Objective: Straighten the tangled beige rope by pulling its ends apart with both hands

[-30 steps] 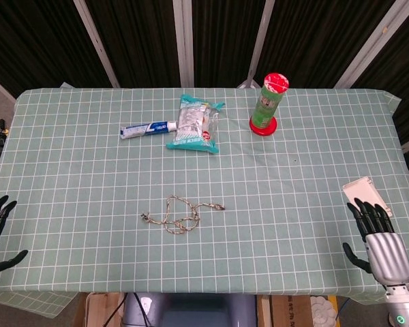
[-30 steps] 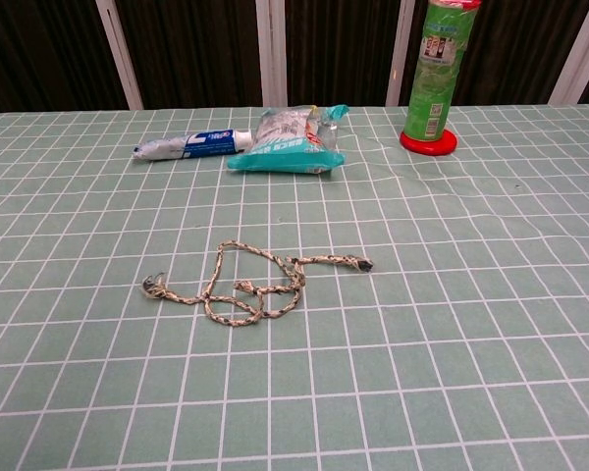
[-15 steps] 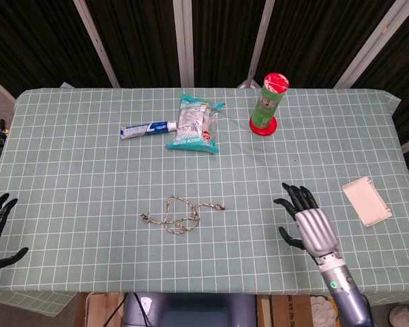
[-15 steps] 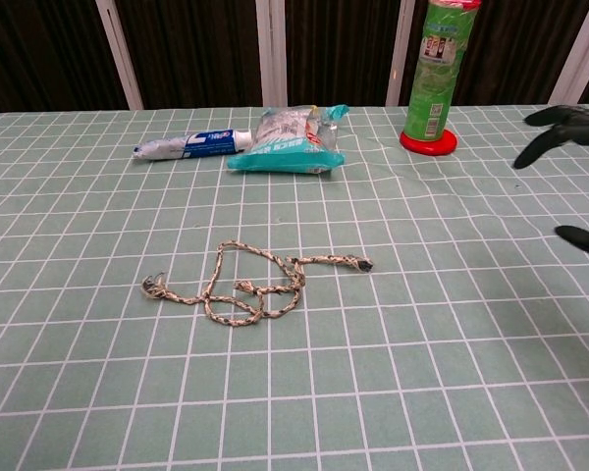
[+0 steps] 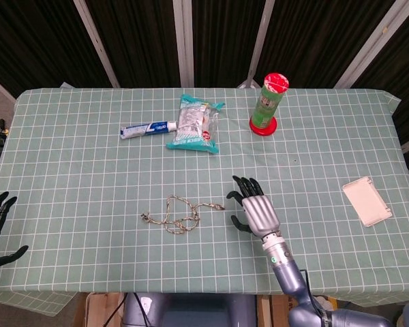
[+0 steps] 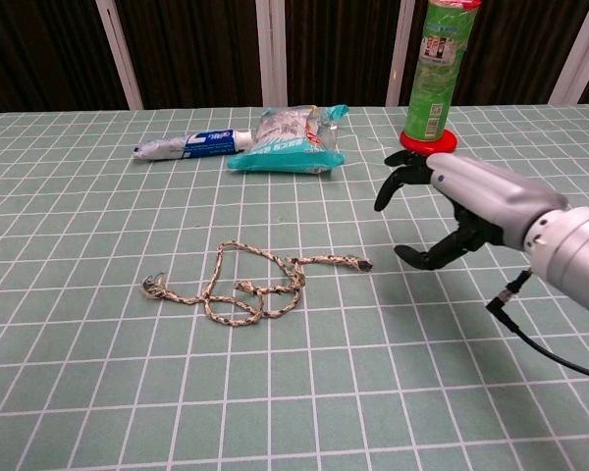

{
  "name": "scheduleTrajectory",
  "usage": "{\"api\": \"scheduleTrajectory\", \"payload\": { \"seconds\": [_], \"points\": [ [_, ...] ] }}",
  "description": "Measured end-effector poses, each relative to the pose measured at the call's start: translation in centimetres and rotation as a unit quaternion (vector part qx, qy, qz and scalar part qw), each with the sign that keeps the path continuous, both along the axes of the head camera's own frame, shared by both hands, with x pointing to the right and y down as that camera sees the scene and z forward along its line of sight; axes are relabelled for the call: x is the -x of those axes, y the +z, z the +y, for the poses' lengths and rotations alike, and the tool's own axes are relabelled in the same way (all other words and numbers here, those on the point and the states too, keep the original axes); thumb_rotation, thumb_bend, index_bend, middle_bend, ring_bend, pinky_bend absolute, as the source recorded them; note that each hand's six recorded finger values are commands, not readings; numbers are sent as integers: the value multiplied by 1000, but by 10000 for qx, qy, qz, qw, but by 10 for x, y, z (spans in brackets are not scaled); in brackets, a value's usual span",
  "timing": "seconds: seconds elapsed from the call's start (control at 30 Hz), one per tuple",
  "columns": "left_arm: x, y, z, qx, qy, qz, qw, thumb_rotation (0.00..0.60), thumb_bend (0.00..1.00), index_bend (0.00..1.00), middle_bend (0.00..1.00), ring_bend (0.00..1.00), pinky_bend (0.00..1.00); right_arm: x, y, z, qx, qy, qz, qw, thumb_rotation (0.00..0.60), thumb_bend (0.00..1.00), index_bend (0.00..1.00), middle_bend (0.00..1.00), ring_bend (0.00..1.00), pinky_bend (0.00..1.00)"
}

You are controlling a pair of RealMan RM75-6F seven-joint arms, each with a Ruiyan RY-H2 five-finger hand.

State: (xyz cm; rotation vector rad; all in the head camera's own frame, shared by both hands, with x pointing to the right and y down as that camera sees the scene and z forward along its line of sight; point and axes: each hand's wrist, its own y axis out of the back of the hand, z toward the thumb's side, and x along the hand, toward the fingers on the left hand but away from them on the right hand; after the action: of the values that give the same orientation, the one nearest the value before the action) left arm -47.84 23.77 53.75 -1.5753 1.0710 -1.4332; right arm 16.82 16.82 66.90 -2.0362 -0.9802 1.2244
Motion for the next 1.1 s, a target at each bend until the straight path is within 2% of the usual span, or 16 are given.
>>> {"api": "scheduleTrajectory", "payload": {
  "seconds": [0.27,0.57,1.1],
  "points": [
    [-1,2,-1,32,-9,22,10000,600,66,54,0,0,0,22,28,-5,131,74,108,9998,600,381,395,90,0,0],
    [-1,3,-3,45,-54,62,10000,600,65,54,0,0,0,29,46,-1,213,107,159,9996,600,381,462,109,0,0],
    [-1,5,-5,80,-69,98,9999,600,66,54,0,0,0,45,60,1,248,155,64,9996,600,379,490,111,0,0]
  ]
}}
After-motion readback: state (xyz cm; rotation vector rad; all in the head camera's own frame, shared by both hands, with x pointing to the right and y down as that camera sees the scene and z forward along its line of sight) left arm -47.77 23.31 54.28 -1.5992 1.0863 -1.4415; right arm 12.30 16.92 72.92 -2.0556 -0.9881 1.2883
